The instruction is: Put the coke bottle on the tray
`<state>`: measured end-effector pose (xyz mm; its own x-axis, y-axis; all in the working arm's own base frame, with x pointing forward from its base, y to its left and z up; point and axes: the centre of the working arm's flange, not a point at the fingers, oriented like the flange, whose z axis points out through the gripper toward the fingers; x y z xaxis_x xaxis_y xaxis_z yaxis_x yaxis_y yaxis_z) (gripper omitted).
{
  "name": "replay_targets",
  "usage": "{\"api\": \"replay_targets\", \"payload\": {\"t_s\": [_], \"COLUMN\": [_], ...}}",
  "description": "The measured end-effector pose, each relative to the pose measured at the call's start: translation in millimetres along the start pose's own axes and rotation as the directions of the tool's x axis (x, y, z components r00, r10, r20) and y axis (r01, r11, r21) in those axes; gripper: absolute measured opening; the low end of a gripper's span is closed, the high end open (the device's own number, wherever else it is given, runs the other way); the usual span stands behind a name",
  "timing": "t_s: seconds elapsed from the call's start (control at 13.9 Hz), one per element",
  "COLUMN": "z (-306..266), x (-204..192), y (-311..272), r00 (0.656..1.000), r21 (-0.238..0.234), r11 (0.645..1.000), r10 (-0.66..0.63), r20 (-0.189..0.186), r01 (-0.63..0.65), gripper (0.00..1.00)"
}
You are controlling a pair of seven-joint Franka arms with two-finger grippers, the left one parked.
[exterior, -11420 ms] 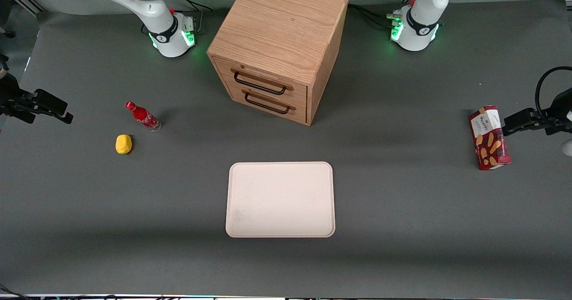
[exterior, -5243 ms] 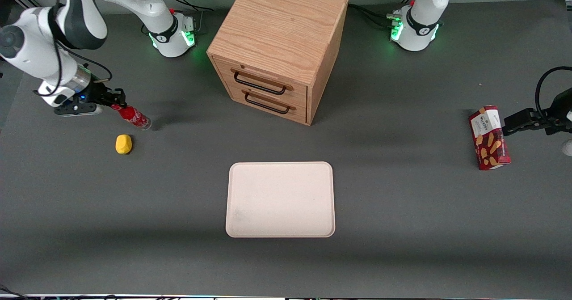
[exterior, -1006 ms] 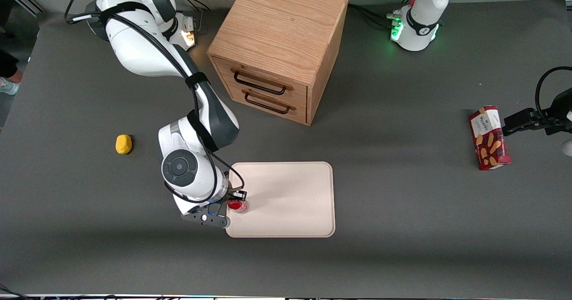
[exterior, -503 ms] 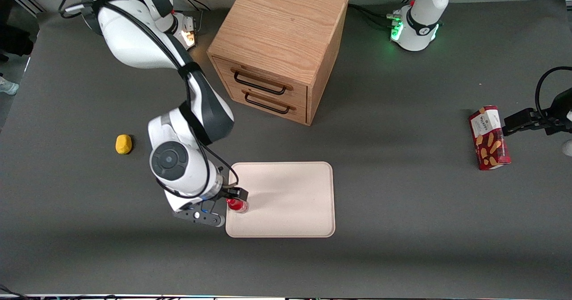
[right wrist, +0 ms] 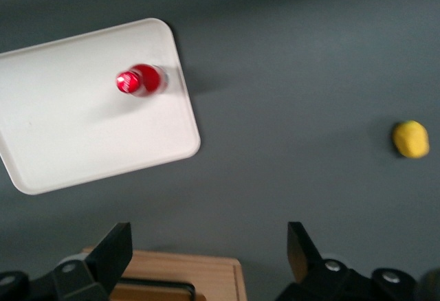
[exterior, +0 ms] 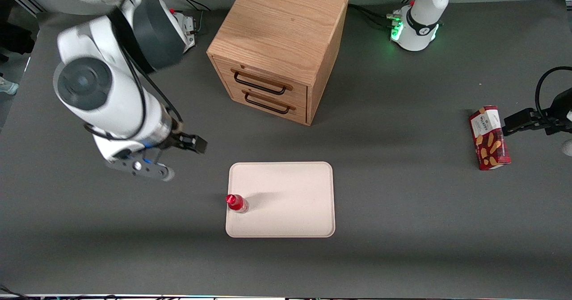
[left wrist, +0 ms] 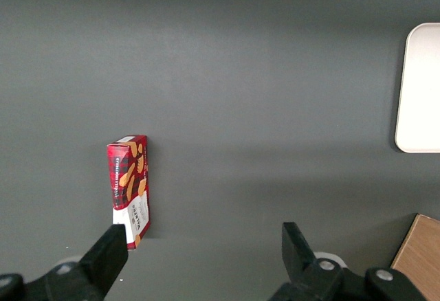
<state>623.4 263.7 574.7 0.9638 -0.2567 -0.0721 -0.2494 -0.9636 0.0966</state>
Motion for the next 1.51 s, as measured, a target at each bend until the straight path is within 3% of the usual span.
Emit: {"api": "replay_targets", "payload": {"t_s": [0.36,0.79,1.08,1.51], "z": [-63.9,-80.2,-56.7,-28.2], "x": [-22.8,-5.3,-5.2,-5.9], "y": [71.7,211.3,230.2,265.2], "r00": [0.997,0.973,0.97,0.964], "r21": [-0.027,0.001,0.022,0.045], "r11": [0.996,0.973,0.971,0.966], "r10": [-0.082,-0.23,-0.235,-0.252], "r20": [-0.009,0.014,-0.057,-0.084], "r01": [0.082,0.23,0.236,0.256], "gripper": [1.0,1.0,1.0,1.0]}}
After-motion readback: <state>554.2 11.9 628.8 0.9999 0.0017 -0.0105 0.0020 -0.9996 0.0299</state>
